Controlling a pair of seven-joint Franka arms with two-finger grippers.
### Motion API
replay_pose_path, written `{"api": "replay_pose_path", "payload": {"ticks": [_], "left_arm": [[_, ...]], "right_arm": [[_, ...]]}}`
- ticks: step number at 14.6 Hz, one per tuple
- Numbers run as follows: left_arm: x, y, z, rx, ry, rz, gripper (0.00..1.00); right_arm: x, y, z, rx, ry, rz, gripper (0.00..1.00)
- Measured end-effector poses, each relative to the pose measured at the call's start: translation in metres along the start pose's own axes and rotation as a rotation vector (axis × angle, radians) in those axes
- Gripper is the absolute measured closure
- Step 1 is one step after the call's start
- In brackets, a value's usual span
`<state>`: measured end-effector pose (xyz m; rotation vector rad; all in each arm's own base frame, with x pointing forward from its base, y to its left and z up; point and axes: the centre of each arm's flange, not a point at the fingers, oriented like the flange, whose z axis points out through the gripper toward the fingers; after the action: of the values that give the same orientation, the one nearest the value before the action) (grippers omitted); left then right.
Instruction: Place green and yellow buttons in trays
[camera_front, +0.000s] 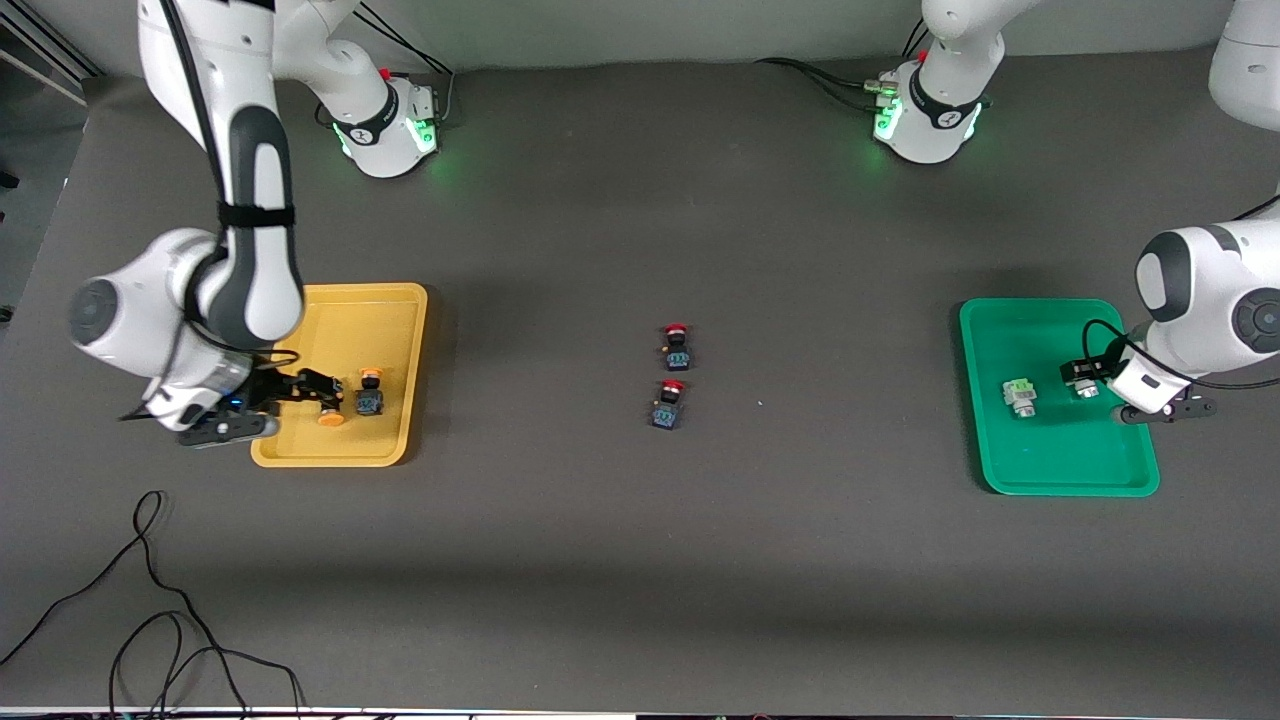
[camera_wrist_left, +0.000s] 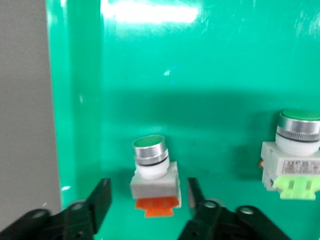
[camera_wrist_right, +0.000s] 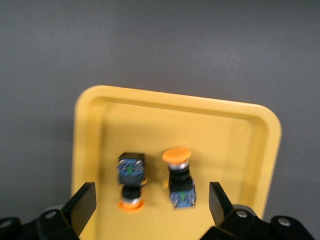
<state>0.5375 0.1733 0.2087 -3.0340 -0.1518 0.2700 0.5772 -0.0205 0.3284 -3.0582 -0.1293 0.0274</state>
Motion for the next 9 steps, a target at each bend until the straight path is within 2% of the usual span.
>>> {"api": "replay_pose_path", "payload": {"ticks": [2, 4, 6, 9], "left_arm": [[0.012, -0.007, -0.031, 0.018, -0.049, 0.021, 0.02], [0.022, -0.011, -0.079, 0.037, -0.082, 0.054, 0.00], [0.023, -0.012, -0.133, 0.053, -0.104, 0.073, 0.00], [0.012, -0.005, -0.215, 0.023, -0.109, 0.063, 0.00]], "right_arm": [[0.010, -0.019, -0.052, 0.032, -0.047, 0.030, 0.00], [0.014, -0.027, -0.102, 0.050, -0.087, 0.044, 0.00], [0.013, -0.024, -0.153, 0.038, -0.111, 0.058, 0.00], [0.001, -0.022, -0.225, 0.026, -0.138, 0.077, 0.00]]}}
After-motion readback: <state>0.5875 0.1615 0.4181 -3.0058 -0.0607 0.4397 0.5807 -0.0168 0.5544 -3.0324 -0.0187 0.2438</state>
